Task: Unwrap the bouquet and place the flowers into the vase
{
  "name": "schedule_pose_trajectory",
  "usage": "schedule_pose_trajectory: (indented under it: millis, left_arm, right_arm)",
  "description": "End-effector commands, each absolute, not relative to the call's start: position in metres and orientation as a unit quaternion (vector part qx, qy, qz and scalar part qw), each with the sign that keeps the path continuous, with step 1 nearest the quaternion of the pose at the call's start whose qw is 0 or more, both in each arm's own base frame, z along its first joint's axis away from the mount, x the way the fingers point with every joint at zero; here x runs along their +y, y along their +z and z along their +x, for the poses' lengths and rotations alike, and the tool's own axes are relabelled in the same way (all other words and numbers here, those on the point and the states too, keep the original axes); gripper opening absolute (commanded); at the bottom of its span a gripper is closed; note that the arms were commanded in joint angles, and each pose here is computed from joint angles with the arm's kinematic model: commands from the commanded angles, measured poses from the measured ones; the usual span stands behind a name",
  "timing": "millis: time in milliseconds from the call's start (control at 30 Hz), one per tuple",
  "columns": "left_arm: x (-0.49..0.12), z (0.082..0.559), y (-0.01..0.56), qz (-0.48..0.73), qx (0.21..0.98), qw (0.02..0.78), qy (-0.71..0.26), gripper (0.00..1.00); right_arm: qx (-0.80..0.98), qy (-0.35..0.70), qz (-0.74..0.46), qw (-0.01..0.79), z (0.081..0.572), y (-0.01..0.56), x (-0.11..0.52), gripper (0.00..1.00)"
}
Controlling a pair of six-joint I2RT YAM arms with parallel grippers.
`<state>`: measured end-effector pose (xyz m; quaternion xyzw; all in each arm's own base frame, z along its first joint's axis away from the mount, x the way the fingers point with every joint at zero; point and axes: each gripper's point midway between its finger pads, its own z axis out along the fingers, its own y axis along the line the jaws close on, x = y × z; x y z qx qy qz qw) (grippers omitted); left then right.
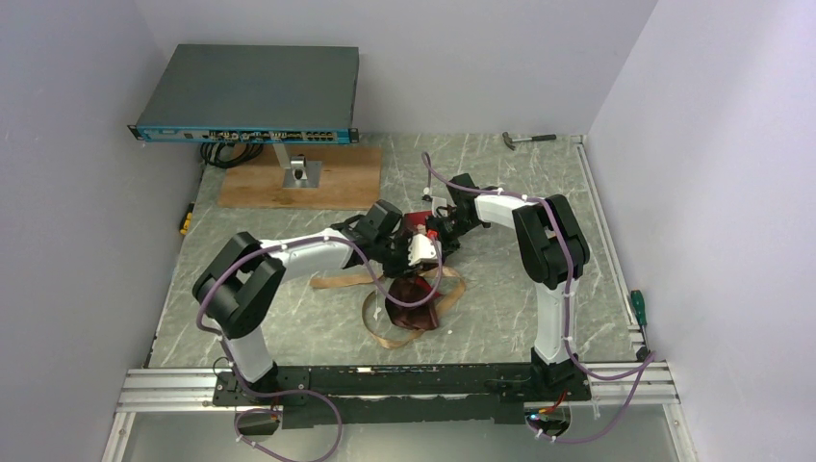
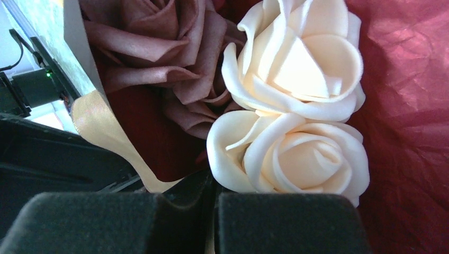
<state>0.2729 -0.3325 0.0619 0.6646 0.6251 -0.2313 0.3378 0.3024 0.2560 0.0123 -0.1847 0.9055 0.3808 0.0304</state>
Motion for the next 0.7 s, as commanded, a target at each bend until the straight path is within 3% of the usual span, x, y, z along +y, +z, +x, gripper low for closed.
schedule_pose_trajectory:
  millis: [0, 200, 400, 667]
  left_arm:
    - [-0.334, 0.269, 0.044, 0.684, 0.618, 0.308, -0.234, 0.38]
    - [-0.319, 0.27, 0.015, 0.698, 0.637, 0.263, -0.197, 0.29]
    - [-0.31, 0.265, 0.031, 0.693, 0.639, 0.275, -0.189, 0.01]
    - [-0.302, 0.287, 0.07, 0.613, 0.686, 0.352, -0.174, 0.0]
  right_arm:
    - [0.941, 0.261, -0.214, 0.025, 0.3, -0.044, 0.221, 0.0]
    - [0.942, 0.256, -0.215, 0.026, 0.3, -0.046, 0.219, 0.0]
    - [0.945, 0.243, -0.219, 0.028, 0.302, -0.05, 0.215, 0.0]
    - [0.948, 0.228, -0.219, 0.027, 0.303, -0.055, 0.21, 0.0]
